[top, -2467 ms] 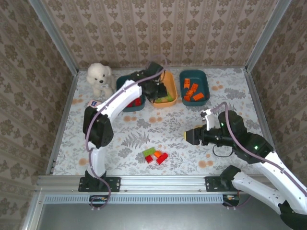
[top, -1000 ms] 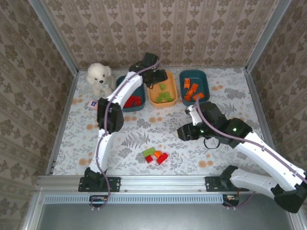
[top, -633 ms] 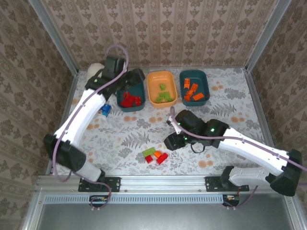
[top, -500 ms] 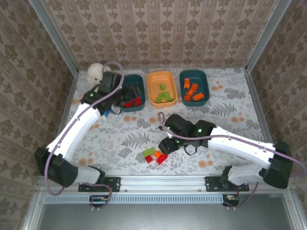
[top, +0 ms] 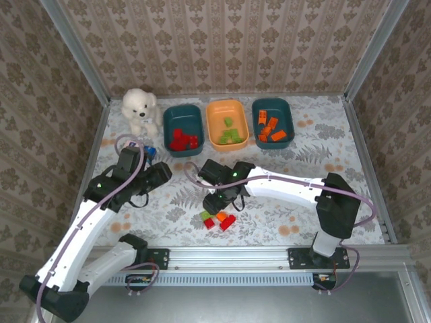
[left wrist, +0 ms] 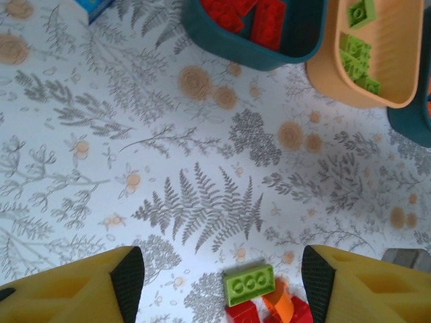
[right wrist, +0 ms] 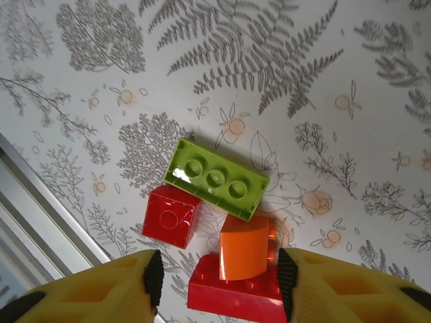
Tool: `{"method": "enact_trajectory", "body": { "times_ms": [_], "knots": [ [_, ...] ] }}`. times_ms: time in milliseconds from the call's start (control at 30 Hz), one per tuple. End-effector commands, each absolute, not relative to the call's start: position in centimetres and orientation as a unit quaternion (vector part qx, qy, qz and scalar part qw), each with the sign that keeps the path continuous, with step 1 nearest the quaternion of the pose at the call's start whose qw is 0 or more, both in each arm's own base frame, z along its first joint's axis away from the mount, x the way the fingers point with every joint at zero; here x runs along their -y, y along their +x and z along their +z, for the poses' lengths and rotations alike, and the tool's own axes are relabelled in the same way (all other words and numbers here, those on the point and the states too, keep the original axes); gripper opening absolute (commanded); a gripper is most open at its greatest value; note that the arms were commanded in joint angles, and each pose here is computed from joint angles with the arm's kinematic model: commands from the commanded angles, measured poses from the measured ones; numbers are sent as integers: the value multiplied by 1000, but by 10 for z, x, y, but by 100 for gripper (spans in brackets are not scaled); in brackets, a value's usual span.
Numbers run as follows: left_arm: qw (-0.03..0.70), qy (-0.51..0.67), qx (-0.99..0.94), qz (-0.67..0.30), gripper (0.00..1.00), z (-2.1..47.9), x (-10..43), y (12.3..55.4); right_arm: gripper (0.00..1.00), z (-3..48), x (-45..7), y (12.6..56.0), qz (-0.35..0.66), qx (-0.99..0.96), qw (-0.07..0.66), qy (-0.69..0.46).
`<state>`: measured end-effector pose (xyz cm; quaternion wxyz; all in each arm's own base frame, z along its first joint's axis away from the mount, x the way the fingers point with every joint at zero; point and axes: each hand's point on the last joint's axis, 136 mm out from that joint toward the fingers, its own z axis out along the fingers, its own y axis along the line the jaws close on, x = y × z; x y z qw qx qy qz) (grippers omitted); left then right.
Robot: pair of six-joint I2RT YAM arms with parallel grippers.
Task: Sort the legos into containers by color
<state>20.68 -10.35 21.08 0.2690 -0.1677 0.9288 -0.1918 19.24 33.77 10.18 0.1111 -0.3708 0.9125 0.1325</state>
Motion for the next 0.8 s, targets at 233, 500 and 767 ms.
{"method": "enact_trajectory", "body": {
  "times_ms": [233, 500, 767],
  "knots": [
    [260, -191, -931, -173, 66, 203, 87, 186, 52, 58, -312, 167, 83, -910, 14, -406],
    [261, -199, -928, -176, 66, 204, 86, 186, 57, 38, -314, 166, 75, -911, -3, -405],
    [263, -198, -927, -181, 66, 207, 88, 186, 52, 24, -315, 168, 67, -915, -11, -399]
  ]
}}
